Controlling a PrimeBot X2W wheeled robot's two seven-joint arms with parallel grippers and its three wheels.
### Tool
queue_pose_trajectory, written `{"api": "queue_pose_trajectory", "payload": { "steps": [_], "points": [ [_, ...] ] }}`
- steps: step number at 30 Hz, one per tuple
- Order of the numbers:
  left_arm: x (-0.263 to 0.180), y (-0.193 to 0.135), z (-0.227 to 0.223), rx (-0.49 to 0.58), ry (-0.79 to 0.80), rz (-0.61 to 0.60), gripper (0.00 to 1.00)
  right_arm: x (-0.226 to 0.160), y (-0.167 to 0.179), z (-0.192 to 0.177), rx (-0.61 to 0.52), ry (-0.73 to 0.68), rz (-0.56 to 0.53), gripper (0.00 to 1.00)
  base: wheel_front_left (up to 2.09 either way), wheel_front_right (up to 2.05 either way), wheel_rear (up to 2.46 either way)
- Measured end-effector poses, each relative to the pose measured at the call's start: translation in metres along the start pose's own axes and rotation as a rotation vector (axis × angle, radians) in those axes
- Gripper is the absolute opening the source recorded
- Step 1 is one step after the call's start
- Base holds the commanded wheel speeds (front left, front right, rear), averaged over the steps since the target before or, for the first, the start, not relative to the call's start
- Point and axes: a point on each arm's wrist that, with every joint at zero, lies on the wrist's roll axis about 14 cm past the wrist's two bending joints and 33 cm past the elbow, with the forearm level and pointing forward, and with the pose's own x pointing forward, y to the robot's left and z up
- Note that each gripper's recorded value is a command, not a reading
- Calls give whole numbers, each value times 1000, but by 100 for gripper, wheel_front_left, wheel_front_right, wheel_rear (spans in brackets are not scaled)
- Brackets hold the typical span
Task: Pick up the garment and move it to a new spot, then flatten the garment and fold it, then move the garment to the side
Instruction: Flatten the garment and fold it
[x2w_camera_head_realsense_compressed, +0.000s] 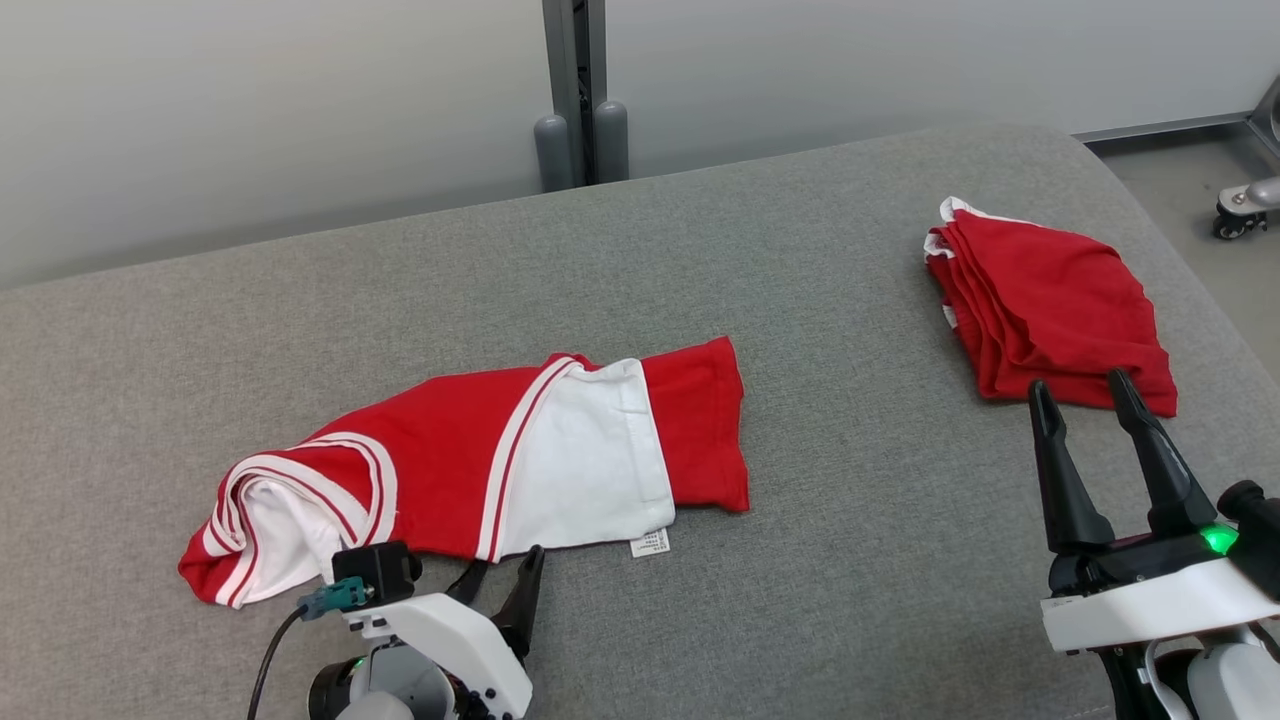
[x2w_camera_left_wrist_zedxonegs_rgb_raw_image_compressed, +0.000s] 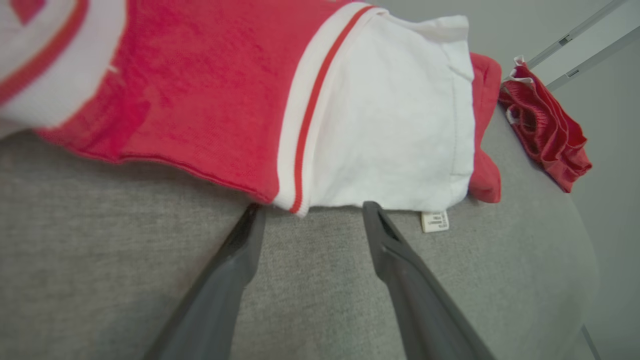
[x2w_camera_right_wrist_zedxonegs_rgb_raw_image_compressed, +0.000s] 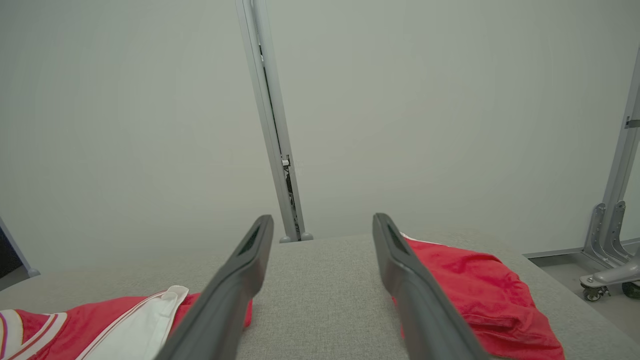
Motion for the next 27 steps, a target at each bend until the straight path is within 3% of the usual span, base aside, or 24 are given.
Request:
{"api": "queue_pose_trajectory", "payload": {
  "steps": [4, 5, 7, 8, 10, 21, 24, 27],
  "points": [
    [2, -2, 4, 5, -22, -6, 100, 0, 0, 0, 2, 0, -3, 100, 0, 0, 0],
    [3, -2, 7, 7, -33, -6, 96, 0, 0, 0, 3, -1, -3, 100, 0, 0, 0],
    [3, -1, 15, 3, -71, 2, 77, 0, 1, 0, 4, -2, 1, 100, 0, 0, 0],
    [3, 1, 16, 6, -75, 11, 47, 1, 2, 0, 4, -3, 3, 100, 0, 0, 0],
    [2, 3, 16, 7, -78, 19, 0, 1, 4, 0, 6, -2, 9, 100, 0, 0, 0],
    [-5, -9, 39, 37, -187, -29, 0, 3, 10, -1, 12, -4, 27, 100, 0, 0, 0],
    [-15, -9, 63, 126, -272, -28, 0, 5, 15, 1, 16, -9, 43, 100, 0, 0, 0],
    [-28, -6, 86, 143, -348, -20, 0, 6, 22, -1, 24, -7, 63, 100, 0, 0, 0]
  ]
}}
